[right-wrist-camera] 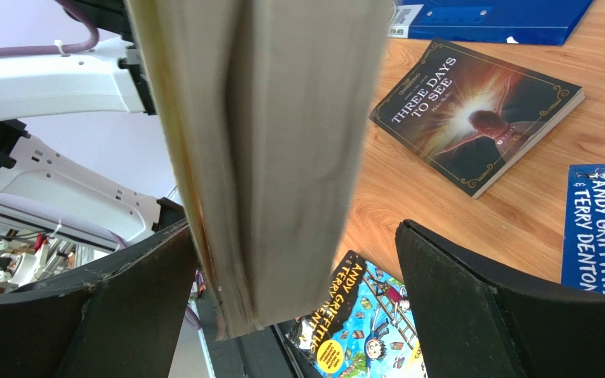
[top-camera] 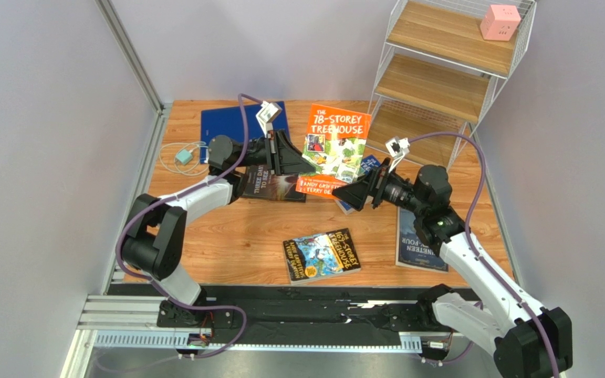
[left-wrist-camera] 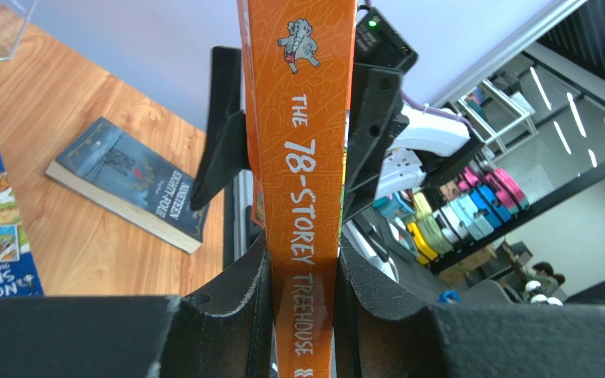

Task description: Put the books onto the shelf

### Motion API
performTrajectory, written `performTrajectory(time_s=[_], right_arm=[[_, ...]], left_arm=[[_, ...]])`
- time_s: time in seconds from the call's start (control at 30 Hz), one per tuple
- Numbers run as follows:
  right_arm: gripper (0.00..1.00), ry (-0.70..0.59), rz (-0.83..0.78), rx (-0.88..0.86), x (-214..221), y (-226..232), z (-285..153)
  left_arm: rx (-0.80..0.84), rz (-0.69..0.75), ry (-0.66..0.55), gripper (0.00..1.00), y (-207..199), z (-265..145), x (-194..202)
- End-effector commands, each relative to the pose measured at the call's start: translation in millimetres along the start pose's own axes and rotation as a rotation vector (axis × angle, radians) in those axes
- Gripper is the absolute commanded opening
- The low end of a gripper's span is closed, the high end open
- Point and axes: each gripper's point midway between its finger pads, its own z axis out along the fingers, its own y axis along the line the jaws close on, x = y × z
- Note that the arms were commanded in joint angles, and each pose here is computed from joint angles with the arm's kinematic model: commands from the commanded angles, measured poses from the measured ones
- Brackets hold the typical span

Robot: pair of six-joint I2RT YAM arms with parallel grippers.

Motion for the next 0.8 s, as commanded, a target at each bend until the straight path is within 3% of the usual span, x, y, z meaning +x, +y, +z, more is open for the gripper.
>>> performTrajectory(time_s=[0.0,0.13,0.43,0.53,0.63,0.73,0.77], right_arm=[[1.0,-0.044,-0.047,0.007,-13,1,2],[1.0,-0.066,-0.047,-0.009,-16,2,4],[0.87,-0.056,-0.036,-0.096,-29,28,4],[0.65,-0.016,-0.022,-0.09,-29,31,4],[0.62,0.018,-0.01,-0.091,-26,32,4],[0.35,0.024,-0.004,-0.087,-25,31,4],[0.21,0.031,-0.002,-0.089,-23,31,5]], left_arm=[[0.116,0.223,-0.038,0.0,-51,8,-29],[0.108,0.223,-0.021,0.0,-50,11,-27],[0.077,0.193,-0.039,0.0,-27,17,-27],[0.067,0.197,-0.065,0.0,-20,19,-34],[0.041,0.205,-0.081,0.0,-14,23,-42],[0.029,0.211,-0.09,0.0,-11,26,-51],[0.027,0.21,-0.093,0.0,-9,27,-53]])
